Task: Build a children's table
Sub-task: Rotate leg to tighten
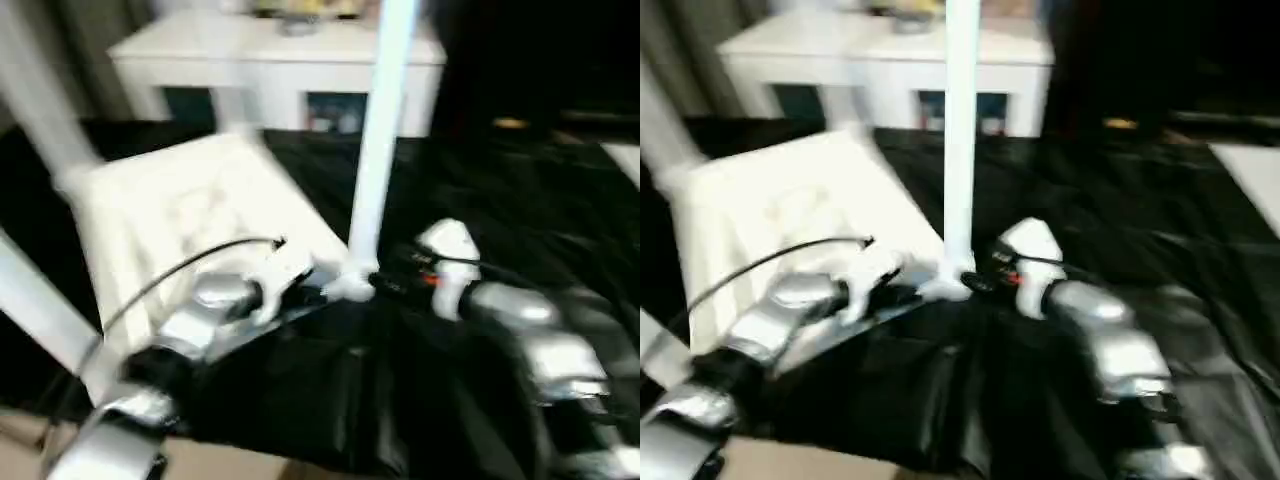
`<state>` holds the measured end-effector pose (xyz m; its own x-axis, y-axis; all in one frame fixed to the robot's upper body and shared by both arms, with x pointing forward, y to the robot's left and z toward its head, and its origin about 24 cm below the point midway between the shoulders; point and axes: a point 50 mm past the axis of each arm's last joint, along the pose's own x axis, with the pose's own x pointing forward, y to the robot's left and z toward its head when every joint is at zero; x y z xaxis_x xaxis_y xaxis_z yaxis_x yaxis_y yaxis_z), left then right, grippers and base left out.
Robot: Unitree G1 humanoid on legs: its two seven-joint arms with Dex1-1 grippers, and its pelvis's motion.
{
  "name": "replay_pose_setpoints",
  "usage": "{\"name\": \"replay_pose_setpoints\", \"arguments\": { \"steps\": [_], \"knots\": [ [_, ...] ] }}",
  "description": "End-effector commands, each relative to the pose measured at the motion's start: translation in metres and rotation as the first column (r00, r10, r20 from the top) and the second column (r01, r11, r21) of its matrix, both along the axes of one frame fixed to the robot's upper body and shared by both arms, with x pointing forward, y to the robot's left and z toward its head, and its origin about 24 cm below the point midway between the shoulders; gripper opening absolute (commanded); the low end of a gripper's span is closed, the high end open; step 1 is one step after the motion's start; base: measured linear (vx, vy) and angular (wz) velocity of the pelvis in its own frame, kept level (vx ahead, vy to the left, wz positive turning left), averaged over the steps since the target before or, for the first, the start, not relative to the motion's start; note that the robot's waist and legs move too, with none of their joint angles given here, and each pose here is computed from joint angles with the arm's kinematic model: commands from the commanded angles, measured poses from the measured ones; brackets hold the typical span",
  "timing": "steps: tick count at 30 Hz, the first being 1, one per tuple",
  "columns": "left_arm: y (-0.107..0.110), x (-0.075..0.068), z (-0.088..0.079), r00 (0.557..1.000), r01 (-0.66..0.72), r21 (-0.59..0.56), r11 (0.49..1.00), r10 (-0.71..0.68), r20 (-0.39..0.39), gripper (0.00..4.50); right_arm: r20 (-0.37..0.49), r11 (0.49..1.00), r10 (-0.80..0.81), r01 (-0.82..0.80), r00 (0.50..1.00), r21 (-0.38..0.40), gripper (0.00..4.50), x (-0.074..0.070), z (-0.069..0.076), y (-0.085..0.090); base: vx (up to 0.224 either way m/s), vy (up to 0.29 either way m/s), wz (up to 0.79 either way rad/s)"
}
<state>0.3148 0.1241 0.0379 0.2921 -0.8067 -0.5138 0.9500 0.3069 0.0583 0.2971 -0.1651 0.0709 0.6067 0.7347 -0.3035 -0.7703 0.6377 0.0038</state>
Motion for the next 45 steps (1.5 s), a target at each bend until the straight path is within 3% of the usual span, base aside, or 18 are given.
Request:
{"name": "replay_pose_setpoints", "arguments": {
  "steps": [1,7,8,13,18,25,32,40,45],
  "knots": [
    [0.003,-0.012,-0.015,0.995,0.070,0.060,0.996,-0.065,-0.073,0.00,-0.012,0.997,0.076,-0.076,0.997,0.002,3.81,-0.006,0.004,0.002,0.060,-0.027,0.14],
    [0.010,-0.015,-0.008,0.997,0.071,0.036,0.997,-0.069,-0.046,0.00,-0.044,0.991,0.131,-0.132,0.990,-0.032,3.81,-0.014,-0.002,0.004,0.061,-0.015,0.05],
    [0.010,-0.015,-0.009,0.996,0.048,0.023,0.999,-0.046,-0.076,0.56,-0.041,0.991,0.131,-0.132,0.991,-0.031,3.85,-0.013,-0.003,0.007,0.000,0.000,0.00],
    [0.012,-0.012,-0.012,0.999,0.005,0.060,0.998,-0.003,-0.038,0.74,-0.041,0.988,0.151,-0.153,0.988,-0.026,3.85,-0.014,-0.002,0.013,0.000,0.000,0.00],
    [0.014,-0.009,-0.013,0.999,-0.027,0.070,0.997,0.030,-0.038,0.74,-0.031,0.987,0.161,-0.161,0.987,-0.022,3.85,-0.013,0.000,0.016,0.000,0.000,0.00],
    [0.019,-0.014,-0.019,0.987,-0.028,0.097,0.995,0.042,-0.152,0.60,-0.028,0.984,0.178,-0.179,0.984,-0.020,3.85,-0.013,0.001,0.019,0.000,0.000,0.00],
    [0.017,-0.014,-0.019,0.984,-0.036,0.089,0.995,0.050,-0.171,0.06,-0.031,0.975,0.220,-0.221,0.975,-0.016,3.85,-0.013,0.000,0.032,0.000,0.000,0.00],
    [0.015,-0.014,-0.017,0.985,-0.030,0.087,0.996,0.045,-0.165,0.06,-0.030,0.983,0.149,-0.152,0.988,-0.107,3.85,0.003,-0.008,0.036,0.000,0.000,0.00],
    [0.014,-0.015,-0.017,0.985,-0.028,0.086,0.996,0.042,-0.165,0.06,-0.028,0.984,0.136,-0.138,0.990,-0.111,3.85,0.006,-0.007,0.037,0.000,0.000,0.00]
  ]
}}
